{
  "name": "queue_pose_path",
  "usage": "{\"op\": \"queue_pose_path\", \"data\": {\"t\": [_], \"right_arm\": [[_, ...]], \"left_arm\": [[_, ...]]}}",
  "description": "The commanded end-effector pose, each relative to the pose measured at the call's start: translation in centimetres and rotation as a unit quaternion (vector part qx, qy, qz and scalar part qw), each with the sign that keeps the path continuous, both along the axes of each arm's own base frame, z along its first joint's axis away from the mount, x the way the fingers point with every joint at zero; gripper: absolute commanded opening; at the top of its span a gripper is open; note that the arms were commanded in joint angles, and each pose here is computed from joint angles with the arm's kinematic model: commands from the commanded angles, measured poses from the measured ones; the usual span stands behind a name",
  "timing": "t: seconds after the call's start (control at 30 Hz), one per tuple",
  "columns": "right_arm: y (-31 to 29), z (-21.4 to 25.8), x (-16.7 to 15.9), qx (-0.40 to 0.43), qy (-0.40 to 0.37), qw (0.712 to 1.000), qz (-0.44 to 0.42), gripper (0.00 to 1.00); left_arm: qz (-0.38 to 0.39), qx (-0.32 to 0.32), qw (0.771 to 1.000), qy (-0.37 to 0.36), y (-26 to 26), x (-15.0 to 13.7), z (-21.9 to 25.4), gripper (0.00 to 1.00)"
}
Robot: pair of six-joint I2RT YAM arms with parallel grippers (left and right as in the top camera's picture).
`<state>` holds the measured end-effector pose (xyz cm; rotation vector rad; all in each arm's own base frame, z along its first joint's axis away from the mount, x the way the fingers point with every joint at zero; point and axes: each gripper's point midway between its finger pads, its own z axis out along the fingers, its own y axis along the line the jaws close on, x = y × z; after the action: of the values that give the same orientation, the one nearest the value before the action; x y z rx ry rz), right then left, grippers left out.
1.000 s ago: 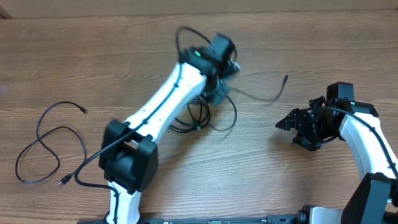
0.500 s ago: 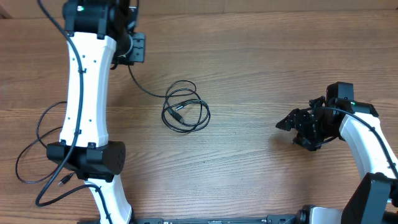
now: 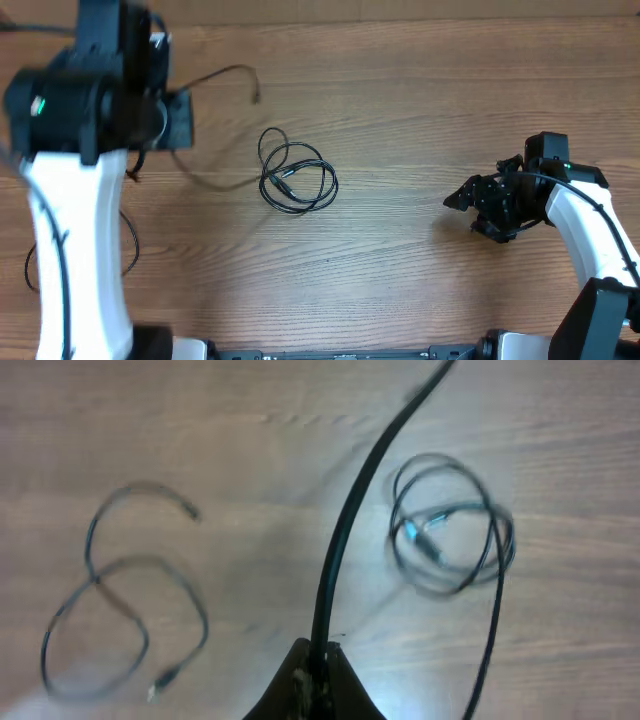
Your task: Untangle cables
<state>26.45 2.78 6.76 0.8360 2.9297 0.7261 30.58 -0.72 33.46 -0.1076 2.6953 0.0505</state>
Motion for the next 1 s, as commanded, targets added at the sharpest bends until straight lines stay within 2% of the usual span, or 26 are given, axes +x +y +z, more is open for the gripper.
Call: {"op": "queue_pose_path", "data": {"t": [0.0,0.1,0.2,0.3,0.37,0.43,0.5,0.67,0.73,0.83,0.93,0.97], "right_arm": [[-0.2,0.9,0.7,-0.005,-0.02,1.0,0.004,0.7],[-0.2,0.9,0.7,-0.005,-0.02,1.0,0.004,0.7],[-0.2,0.9,0.7,-0.004,-0.02,1.0,0.004,0.7],[-0.2,0.9,0.7,-0.004,-0.019,1.0,0.004,0.7],[-0.2,0.9,0.6,-0.004,-0.018,1.0,0.004,0.7],[-0.2,0.9,0.6,-0.004,-0.018,1.0,0.004,0.7],[-0.2,0.9,0.6,-0.004,-0.018,1.0,0.004,0.7],[-0.2,0.9,0.6,-0.004,-0.019,1.0,0.005,0.7],[-0.2,0.9,0.6,-0.004,-0.019,1.0,0.005,0.7],[-0.2,0.9,0.6,-0.005,-0.021,1.0,0.01,0.7],[-0.1,0.9,0.6,-0.005,-0.021,1.0,0.01,0.7],[-0.1,0.9,0.6,-0.005,-0.021,1.0,0.01,0.7]], "left_arm": [[0.054,0.009,0.998,0.034,2.6,-4.1,-2.0,0.04],[0.091,0.009,0.994,0.058,4.4,-6.5,-3.6,0.04],[0.175,0.009,0.981,0.081,7.0,-8.7,-5.2,0.04],[0.285,0.027,0.954,0.094,10.4,-10.3,-6.2,0.04],[0.348,0.013,0.933,0.084,12.2,-10.6,-6.4,0.05],[0.405,-0.048,0.911,0.063,12.8,-10.0,-6.6,0.05],[0.427,-0.115,0.896,0.043,12.7,-9.2,-6.6,0.04],[0.396,-0.31,0.861,-0.069,12.7,-4.9,-3.6,0.04],[0.376,-0.361,0.845,-0.118,13.3,-3.8,-1.8,0.04],[0.358,-0.413,0.817,-0.186,15.0,-3.0,1.0,0.04],[0.395,-0.428,0.782,-0.223,17.6,-3.5,2.2,0.04],[0.419,-0.431,0.764,-0.235,18.9,-4.0,2.4,0.04]]}}
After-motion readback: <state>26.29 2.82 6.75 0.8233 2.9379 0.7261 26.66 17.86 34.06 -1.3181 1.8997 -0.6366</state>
